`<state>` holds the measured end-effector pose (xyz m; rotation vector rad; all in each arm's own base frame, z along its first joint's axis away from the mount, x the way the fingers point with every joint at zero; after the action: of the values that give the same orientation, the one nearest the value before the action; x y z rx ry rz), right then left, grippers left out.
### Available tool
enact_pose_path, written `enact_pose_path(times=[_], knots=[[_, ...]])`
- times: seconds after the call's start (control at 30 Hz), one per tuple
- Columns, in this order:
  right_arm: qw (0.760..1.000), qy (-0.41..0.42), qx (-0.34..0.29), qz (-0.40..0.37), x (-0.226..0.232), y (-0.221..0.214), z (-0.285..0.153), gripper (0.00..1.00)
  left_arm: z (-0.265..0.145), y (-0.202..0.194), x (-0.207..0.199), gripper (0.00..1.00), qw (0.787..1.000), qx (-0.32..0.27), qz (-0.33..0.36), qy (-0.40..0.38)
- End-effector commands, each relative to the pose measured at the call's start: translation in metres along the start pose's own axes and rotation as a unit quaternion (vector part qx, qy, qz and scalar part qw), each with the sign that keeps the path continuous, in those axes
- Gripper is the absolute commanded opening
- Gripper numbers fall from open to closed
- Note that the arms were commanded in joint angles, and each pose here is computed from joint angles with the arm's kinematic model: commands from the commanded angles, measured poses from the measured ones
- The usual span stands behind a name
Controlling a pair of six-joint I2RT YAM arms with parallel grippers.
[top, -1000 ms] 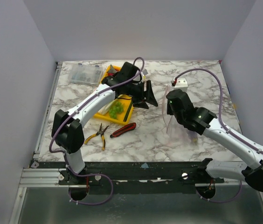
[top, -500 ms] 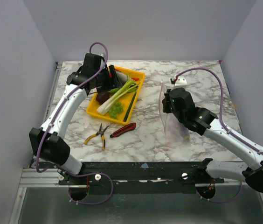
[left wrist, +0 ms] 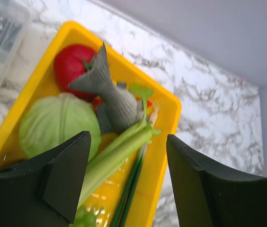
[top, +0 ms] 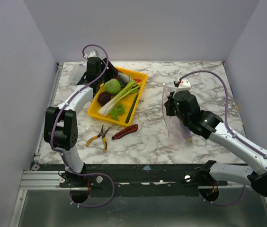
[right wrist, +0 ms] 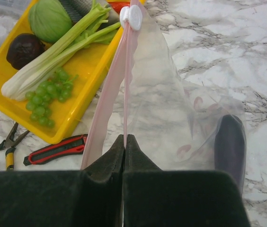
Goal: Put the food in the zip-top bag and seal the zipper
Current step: Pick up the fake fish from the bin.
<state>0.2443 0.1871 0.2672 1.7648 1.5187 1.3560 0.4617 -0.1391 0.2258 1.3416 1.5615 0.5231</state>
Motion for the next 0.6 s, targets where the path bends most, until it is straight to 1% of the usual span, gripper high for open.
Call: enact_pose_path(times=[0.0, 0.1, 0.2, 0.33, 0.4, 0.47, 0.57], knots=[[1.0, 0.029, 0.003, 0.0, 0.013, 0.005, 0.002, 0.0, 0.03, 0.037, 0.002, 0.66, 0.986, -0.16, -0.043, -0.018], [0.999, 0.036, 0.006, -0.001, 0.016, 0.006, 0.002, 0.01, 0.046, 0.035, 0.008, 0.66, 0.983, -0.173, -0.067, -0.016], [0.999, 0.034, 0.005, -0.005, 0.016, 0.008, 0.002, 0.0, 0.064, 0.029, 0.013, 0.67, 0.983, -0.156, -0.1, -0.012], [0.999, 0.032, 0.002, -0.011, 0.016, 0.011, 0.0, 0.0, 0.077, 0.014, 0.024, 0.73, 0.977, -0.141, -0.16, 0.014], [0.999, 0.031, 0.001, -0.012, 0.016, 0.012, 0.0, 0.0, 0.073, 0.009, 0.029, 0.73, 0.974, -0.151, -0.164, 0.033], [0.999, 0.03, 0.002, -0.013, 0.015, 0.012, -0.001, 0.01, 0.068, 0.007, 0.03, 0.73, 0.971, -0.173, -0.16, 0.031], [0.999, 0.029, 0.003, -0.014, 0.014, 0.011, -0.001, 0.0, 0.074, 0.001, 0.031, 0.72, 0.971, -0.165, -0.169, 0.024]])
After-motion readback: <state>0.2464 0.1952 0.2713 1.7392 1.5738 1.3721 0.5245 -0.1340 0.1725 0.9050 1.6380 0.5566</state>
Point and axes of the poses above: each gripper's point midway between its finger pads, its own z axis out along the fingers, its own x axis along the line the jaws close on, y = z × x, the point moved 5 cm from there along -z, back along the fingers, and after that the axes turned 15 degrees about z, right-handed, at the moved point
